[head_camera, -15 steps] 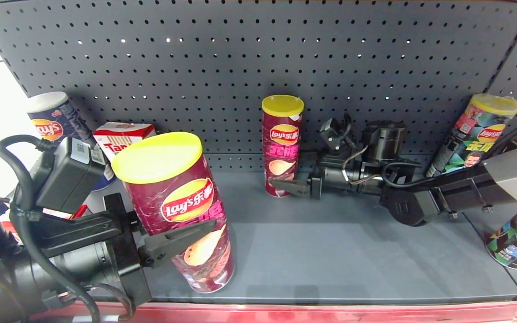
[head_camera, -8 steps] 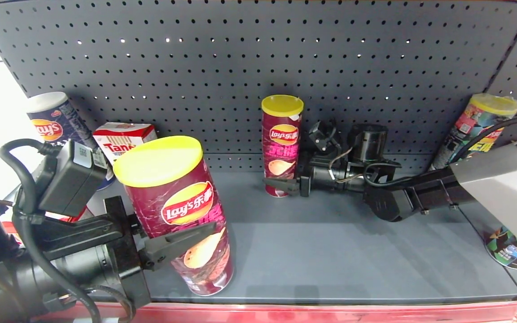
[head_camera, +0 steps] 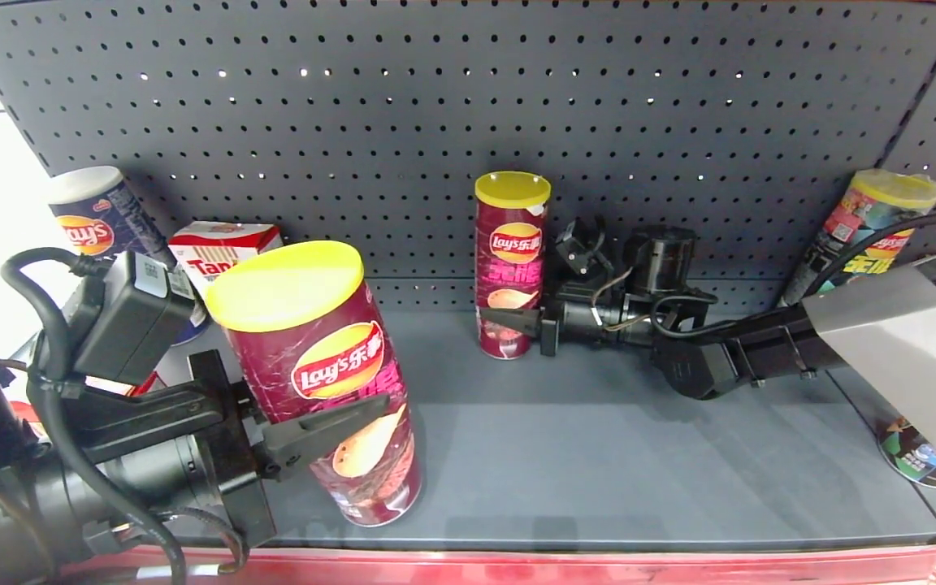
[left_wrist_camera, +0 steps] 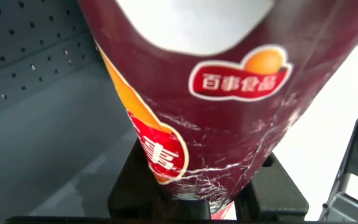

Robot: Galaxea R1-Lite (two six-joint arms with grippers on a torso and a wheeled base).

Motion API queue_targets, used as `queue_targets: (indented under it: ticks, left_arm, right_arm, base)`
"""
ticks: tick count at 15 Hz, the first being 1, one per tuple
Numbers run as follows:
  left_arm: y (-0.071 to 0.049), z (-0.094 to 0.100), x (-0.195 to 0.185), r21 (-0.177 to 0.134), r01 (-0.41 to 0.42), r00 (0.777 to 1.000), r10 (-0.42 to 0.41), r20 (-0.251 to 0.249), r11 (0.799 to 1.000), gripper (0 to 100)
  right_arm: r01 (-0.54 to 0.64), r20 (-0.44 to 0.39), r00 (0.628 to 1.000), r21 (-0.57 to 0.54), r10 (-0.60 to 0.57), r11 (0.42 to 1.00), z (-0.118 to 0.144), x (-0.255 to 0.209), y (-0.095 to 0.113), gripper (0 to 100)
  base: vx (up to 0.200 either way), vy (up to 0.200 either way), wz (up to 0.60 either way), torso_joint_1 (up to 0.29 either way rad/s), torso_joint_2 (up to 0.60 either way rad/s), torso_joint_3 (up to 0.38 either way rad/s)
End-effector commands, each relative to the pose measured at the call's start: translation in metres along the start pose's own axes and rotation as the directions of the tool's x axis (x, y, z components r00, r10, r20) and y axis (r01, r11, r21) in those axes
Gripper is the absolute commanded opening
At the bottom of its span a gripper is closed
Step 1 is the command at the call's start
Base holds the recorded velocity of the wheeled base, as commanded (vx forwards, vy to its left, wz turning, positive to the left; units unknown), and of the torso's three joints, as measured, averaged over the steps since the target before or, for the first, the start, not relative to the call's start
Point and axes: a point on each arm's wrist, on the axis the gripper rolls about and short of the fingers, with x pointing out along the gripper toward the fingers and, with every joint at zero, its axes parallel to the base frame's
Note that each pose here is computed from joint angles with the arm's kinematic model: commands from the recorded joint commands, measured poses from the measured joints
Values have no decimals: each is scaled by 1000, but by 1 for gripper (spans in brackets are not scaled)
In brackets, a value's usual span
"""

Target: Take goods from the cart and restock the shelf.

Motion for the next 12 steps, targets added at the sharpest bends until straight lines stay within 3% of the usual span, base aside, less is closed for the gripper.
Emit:
queue_targets:
  ticks: [1,5,7,9,12]
  left_arm:
    - [0,-1,1,-2,1,1000,-1,-4,1000,0]
    - [1,-1,1,-2,-2,1000,2,-4,1000,0]
    - [0,-2,0,-3,-2,1000,2,-6,1000,0]
    - [0,-2,-1,-3,-4,1000,4,-3,1000,0]
    - [2,-2,-2,-3,-13,1000,13,-1,1000,0]
  right_arm:
    - [1,13,1000,-13,-1,1000,10,-3,2,0]
    - [-1,28,1000,-27,1,1000,34,-19,16,0]
    - [-15,27,1000,-25,15,1000,48,-31,38,0]
    - [18,31,999,-38,-16,999,53,-42,48,0]
    - [-17,23,1000,-20,17,1000,53,-58,82,0]
  base:
    - [0,0,0,0,0,0]
    - [0,0,0,0,0,0]
    - [0,0,0,0,0,0]
    - [0,0,0,0,0,0]
    - [0,0,0,0,0,0]
